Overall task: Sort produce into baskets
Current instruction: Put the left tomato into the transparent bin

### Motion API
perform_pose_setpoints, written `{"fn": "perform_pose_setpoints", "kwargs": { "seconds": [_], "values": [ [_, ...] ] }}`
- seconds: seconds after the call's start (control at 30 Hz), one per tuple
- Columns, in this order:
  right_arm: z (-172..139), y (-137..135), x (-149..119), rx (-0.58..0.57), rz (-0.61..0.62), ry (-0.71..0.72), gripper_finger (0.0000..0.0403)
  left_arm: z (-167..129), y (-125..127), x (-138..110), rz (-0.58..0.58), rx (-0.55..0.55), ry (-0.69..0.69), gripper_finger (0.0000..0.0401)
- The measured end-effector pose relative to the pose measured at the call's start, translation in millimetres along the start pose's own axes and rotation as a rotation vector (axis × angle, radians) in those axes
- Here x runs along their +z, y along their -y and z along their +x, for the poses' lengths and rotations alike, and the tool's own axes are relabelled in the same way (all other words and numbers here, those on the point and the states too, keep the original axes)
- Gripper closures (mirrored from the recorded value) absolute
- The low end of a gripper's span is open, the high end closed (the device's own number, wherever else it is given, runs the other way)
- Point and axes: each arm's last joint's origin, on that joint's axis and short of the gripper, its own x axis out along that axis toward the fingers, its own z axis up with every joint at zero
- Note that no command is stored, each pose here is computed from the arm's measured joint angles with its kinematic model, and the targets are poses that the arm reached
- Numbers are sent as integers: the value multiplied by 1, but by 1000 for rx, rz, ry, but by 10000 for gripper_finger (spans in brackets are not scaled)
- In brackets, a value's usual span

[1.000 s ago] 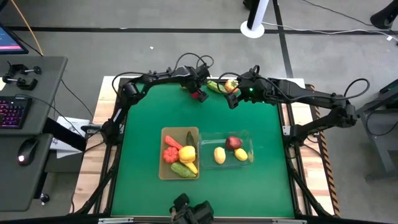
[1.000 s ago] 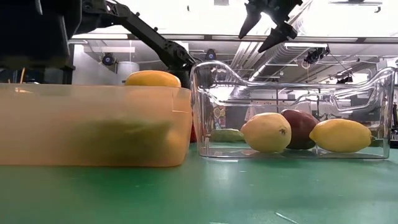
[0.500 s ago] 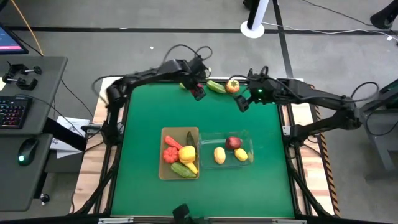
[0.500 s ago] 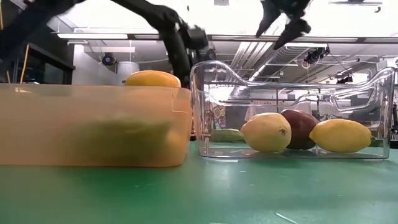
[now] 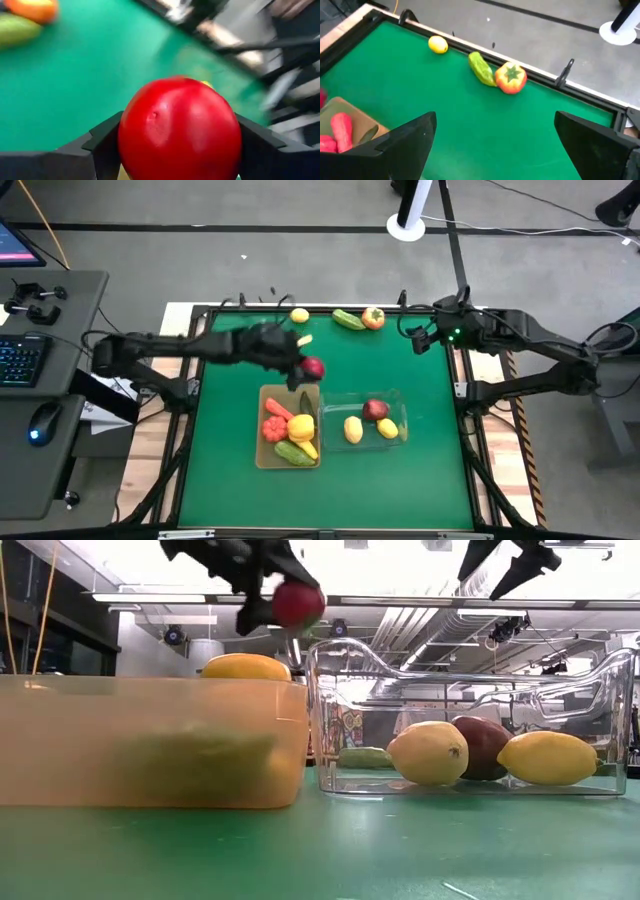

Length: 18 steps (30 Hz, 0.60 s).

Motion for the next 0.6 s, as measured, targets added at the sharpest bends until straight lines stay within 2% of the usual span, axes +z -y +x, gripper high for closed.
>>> {"fn": "perform_pose_setpoints", "kwargs": {
  "seconds": [0.07,0.17,0.23,0.3,0.43,0.6],
  "values": [
    [-1,0,-1,1,1,8,4,-3,10,-14,-94,-108,82,125],
    [-1,-2,-1,6,-7,4,4,-5,24,-19,-193,-284,227,123],
    [0,-4,-2,8,-19,-1,4,-3,28,-18,-248,-325,259,122],
    [3,-7,-2,6,-33,-8,4,3,31,-18,-278,-301,231,121],
    [6,-10,-3,8,-51,-22,4,17,40,-11,-196,-248,104,120],
    [6,-13,-4,22,-64,-33,4,33,58,3,21,-148,-77,119]
  ]
}}
